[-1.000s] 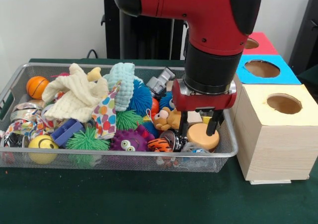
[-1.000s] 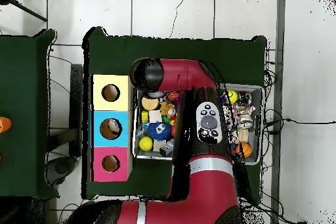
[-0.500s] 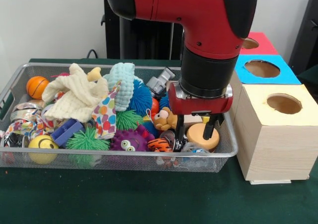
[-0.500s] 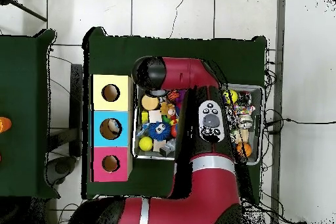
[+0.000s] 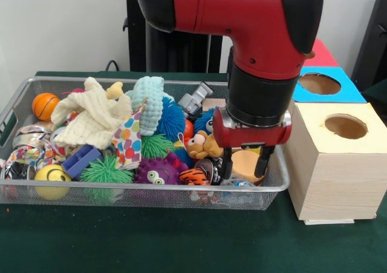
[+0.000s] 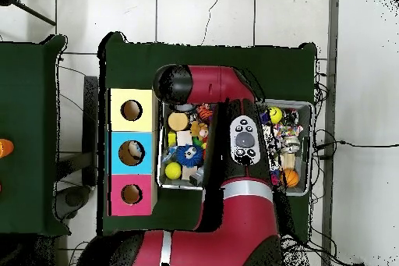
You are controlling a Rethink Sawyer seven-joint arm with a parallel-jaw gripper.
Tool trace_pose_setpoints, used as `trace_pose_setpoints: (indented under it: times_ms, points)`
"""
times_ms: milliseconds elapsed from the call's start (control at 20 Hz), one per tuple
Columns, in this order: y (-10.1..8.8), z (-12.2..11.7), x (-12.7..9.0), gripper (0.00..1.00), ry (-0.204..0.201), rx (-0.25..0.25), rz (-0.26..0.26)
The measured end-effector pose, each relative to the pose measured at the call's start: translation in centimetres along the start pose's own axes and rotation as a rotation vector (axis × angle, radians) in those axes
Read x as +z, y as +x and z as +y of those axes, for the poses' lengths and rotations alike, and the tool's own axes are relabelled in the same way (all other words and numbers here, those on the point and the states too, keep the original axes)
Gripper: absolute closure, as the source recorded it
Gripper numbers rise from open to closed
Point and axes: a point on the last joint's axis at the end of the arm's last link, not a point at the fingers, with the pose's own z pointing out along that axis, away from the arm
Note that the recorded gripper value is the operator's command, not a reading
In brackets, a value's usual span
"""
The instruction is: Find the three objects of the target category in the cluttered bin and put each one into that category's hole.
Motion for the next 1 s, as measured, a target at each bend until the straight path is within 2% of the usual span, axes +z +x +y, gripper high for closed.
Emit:
trace_pose_setpoints:
  times_ms: [400,1000]
  points:
    - [-0.8,0.8,1.5,0.0,0.001,-0.01,-0.006]
    - [-1.4,0.2,3.4,0.0,0.0,-0.002,-0.008]
